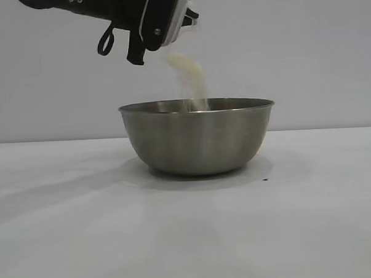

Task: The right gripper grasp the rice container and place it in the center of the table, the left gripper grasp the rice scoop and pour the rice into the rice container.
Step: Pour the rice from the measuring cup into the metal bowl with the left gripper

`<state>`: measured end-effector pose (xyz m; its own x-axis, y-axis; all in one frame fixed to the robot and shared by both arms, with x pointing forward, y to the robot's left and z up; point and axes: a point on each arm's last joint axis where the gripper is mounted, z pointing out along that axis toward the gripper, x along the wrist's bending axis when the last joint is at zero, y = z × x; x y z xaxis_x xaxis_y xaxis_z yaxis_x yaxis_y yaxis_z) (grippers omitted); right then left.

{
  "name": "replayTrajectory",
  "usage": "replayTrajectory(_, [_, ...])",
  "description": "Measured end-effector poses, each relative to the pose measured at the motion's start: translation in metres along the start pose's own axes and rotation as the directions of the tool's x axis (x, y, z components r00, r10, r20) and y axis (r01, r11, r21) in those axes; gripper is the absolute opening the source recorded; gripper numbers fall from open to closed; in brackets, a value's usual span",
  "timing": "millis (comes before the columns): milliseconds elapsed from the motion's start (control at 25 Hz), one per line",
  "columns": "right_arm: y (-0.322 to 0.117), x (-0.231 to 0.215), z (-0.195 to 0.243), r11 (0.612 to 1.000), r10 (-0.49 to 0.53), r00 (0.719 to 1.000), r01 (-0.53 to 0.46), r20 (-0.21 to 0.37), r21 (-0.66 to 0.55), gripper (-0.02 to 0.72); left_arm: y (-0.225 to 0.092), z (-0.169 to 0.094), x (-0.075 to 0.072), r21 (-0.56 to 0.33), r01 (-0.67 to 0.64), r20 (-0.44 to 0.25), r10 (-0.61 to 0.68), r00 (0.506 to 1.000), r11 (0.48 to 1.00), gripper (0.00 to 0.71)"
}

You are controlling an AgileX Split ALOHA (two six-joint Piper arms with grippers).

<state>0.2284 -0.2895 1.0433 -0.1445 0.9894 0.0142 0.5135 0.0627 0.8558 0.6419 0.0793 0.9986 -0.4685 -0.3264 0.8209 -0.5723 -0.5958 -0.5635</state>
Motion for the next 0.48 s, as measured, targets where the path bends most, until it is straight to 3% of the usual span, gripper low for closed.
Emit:
replayTrajectory(120, [0.0,0.0,0.0,1.0,0.0,1.0,0.0,0.0,0.0,0.315,0.0012,-0.0014,0.0018,0.004,-0.019,-0.033,0.019,0.999,1.0,0.0])
replayTrajectory(480, [0.0,0.0,0.0,1.0,0.0,1.0,0.0,0.0,0.0,0.315,0.0095,-0.0098,-0.004,0.006,-0.029,-0.044,0.029,0.999,1.0,0.0])
